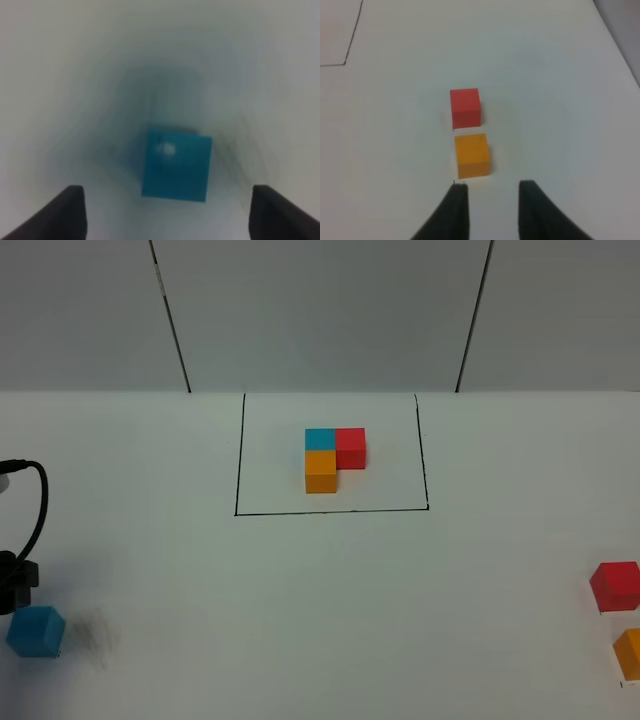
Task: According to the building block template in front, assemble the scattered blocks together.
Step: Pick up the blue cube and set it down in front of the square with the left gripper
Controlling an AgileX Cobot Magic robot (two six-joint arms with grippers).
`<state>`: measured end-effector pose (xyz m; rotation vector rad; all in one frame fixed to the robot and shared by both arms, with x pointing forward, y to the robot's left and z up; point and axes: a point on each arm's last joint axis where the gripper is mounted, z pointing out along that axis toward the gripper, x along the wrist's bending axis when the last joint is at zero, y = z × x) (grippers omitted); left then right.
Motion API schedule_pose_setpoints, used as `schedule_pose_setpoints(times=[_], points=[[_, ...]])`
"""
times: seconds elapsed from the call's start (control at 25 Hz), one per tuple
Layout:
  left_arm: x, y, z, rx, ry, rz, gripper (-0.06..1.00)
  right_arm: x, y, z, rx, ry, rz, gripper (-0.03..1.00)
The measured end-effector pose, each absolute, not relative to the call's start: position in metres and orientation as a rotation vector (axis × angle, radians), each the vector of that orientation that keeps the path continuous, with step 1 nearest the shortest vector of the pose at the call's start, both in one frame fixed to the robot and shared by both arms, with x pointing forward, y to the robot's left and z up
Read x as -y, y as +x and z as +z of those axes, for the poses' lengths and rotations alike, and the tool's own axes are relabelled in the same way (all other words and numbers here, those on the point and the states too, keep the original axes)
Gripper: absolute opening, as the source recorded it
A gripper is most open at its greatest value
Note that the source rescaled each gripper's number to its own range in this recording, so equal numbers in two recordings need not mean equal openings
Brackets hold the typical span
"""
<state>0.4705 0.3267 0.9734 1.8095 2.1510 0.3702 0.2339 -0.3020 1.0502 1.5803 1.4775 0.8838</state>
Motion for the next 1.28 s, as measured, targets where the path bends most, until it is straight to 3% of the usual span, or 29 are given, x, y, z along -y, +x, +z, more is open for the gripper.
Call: schedule_pose_setpoints(times=[1.28], points=[[-0.325,0.499,0.897,-2.167,1.916,0.168,0.48,0.302,0.234,1.05,-1.478,1.58,0.884,0.0]])
